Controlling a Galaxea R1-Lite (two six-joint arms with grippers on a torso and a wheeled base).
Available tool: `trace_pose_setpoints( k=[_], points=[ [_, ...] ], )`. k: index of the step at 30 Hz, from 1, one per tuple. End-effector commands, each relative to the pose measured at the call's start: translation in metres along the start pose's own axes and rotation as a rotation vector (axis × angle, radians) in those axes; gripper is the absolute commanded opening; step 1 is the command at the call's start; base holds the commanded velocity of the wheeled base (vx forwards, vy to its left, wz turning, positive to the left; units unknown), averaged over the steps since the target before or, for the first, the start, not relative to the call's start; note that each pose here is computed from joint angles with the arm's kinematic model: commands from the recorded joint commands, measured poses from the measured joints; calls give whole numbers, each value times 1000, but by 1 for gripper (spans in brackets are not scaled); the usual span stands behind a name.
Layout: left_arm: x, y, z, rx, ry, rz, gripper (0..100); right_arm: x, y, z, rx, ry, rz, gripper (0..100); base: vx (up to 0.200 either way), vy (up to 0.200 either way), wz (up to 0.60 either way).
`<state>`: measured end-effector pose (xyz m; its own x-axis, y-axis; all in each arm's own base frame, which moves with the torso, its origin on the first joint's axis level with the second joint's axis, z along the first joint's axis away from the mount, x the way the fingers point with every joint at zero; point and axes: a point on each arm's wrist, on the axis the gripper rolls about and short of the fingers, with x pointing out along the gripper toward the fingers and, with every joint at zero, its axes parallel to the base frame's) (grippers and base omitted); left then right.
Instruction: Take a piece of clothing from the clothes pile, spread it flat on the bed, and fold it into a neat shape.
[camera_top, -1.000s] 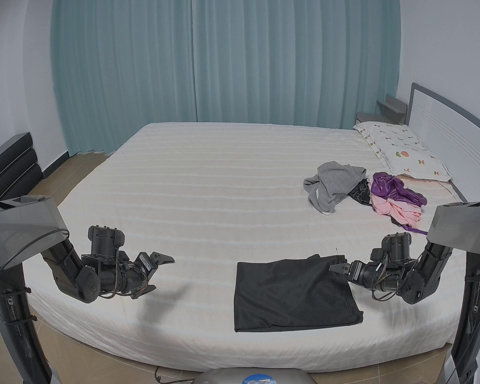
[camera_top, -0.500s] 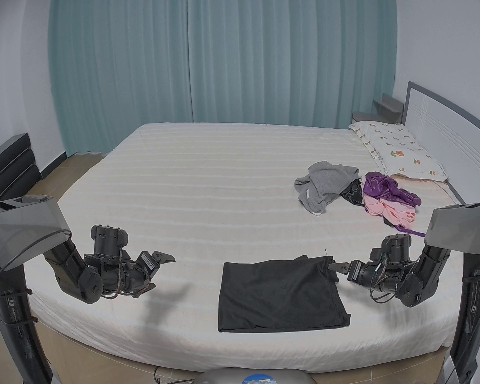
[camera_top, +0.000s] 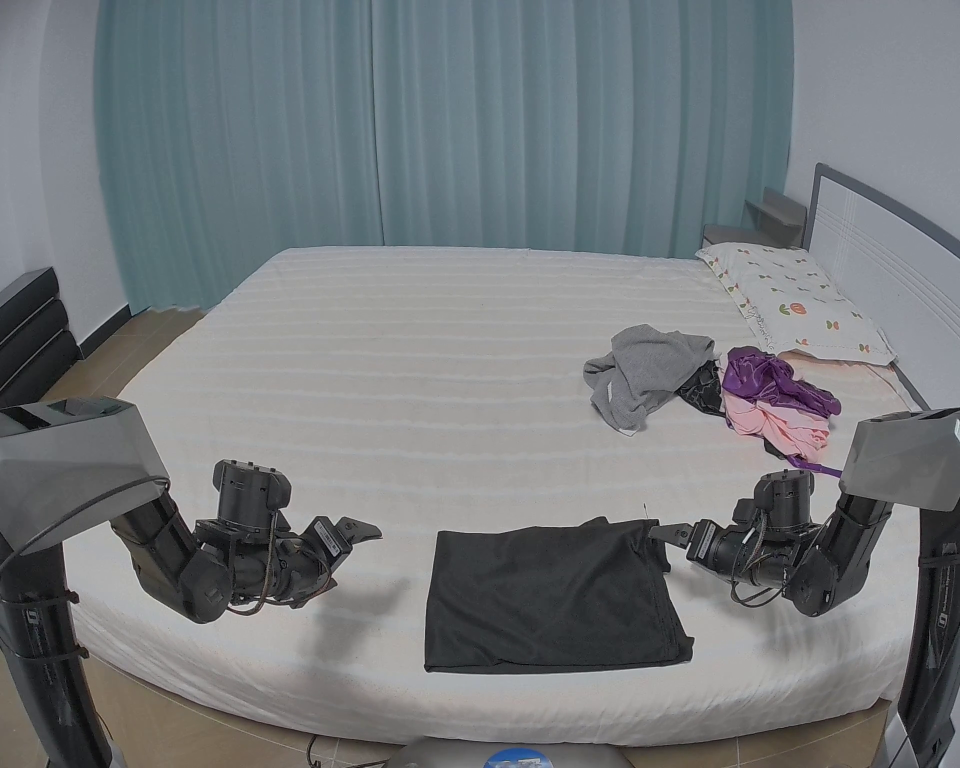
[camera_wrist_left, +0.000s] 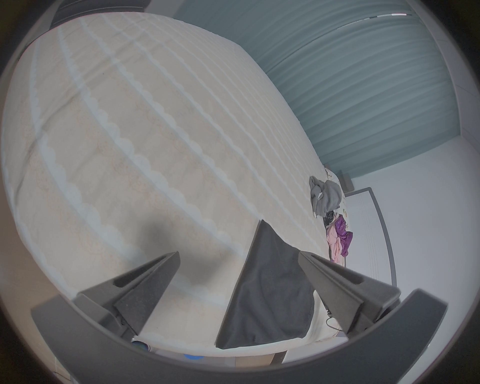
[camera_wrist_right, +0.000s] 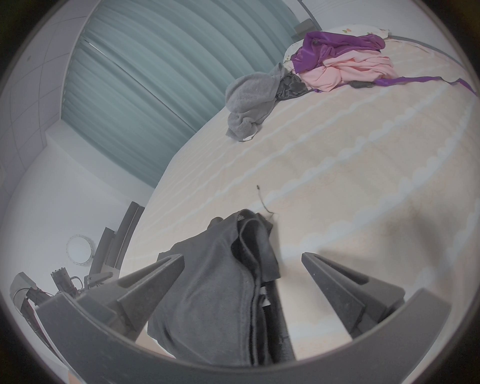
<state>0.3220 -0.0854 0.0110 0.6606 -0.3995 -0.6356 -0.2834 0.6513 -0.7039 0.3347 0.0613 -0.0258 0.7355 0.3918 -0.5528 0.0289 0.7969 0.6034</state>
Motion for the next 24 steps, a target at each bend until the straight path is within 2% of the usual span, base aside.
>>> trace_pose_setpoints(
  k=[1, 11, 18, 24],
  points=[
    [3, -3, -9, 15, 20, 4, 100, 2, 3, -1, 0, 2, 8, 100, 0, -200, 0],
    [-1, -1, -15, 18, 36, 17, 100, 2, 5, -2, -2, 6, 12, 100, 0, -200, 0],
    [16, 0, -13, 51, -62, 79, 100, 4, 10, -7, -12, 16, 13, 100, 0, 0, 0],
    [48, -11, -10, 163, -88, 65, 100, 9, 10, -14, 20, 35, 11, 100, 0, 0, 0]
  ],
)
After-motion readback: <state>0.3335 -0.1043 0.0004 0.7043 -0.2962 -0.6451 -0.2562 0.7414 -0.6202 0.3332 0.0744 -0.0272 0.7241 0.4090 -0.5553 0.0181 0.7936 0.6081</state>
